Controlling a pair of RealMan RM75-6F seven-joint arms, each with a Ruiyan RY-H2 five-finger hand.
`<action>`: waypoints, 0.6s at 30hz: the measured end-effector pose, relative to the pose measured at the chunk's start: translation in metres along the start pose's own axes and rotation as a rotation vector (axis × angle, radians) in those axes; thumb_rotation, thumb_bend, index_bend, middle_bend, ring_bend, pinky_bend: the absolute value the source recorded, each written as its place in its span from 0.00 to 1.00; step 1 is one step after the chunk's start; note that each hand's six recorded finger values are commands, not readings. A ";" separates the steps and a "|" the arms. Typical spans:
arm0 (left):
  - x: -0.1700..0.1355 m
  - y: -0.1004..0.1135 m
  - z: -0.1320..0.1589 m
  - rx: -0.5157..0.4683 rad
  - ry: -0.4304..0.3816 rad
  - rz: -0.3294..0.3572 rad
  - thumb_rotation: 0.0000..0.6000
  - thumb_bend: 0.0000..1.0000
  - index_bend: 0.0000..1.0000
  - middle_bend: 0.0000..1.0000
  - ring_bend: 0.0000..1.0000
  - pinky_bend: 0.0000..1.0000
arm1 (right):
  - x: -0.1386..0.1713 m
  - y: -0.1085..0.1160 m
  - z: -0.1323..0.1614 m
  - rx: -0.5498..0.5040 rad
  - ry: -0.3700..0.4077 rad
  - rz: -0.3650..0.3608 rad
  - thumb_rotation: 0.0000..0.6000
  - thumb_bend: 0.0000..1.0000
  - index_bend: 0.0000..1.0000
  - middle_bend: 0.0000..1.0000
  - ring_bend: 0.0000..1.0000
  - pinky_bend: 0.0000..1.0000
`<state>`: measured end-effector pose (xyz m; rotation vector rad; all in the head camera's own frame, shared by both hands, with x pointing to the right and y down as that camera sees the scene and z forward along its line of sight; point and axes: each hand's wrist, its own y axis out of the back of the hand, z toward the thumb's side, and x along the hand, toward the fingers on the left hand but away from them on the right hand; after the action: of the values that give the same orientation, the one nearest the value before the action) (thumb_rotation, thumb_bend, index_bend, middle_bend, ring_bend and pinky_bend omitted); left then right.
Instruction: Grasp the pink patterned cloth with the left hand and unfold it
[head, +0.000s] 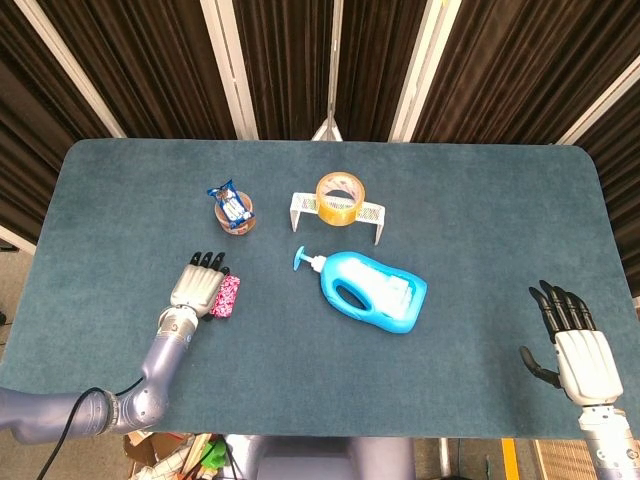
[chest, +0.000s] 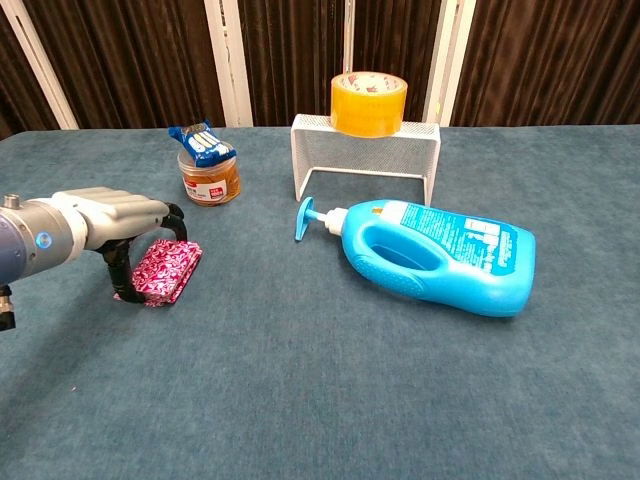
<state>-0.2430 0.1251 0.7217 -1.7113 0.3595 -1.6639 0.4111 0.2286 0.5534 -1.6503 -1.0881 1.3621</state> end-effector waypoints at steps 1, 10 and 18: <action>-0.001 0.001 0.000 -0.007 -0.003 0.007 1.00 0.45 0.54 0.00 0.00 0.00 | 0.000 0.000 0.000 0.000 0.000 0.000 1.00 0.36 0.00 0.00 0.00 0.09; -0.027 0.019 0.001 -0.046 -0.067 0.051 1.00 0.45 0.54 0.00 0.00 0.00 | 0.000 0.000 0.000 0.004 -0.001 -0.002 1.00 0.36 0.00 0.00 0.00 0.09; -0.049 0.011 0.010 -0.022 -0.135 0.026 1.00 0.45 0.53 0.00 0.00 0.00 | 0.000 0.000 0.000 0.006 -0.006 -0.008 1.00 0.36 0.00 0.00 0.00 0.09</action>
<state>-0.2372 0.1522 0.6784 -1.8165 0.3356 -1.5212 0.4114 0.2287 0.5530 -1.6377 -1.0919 1.3645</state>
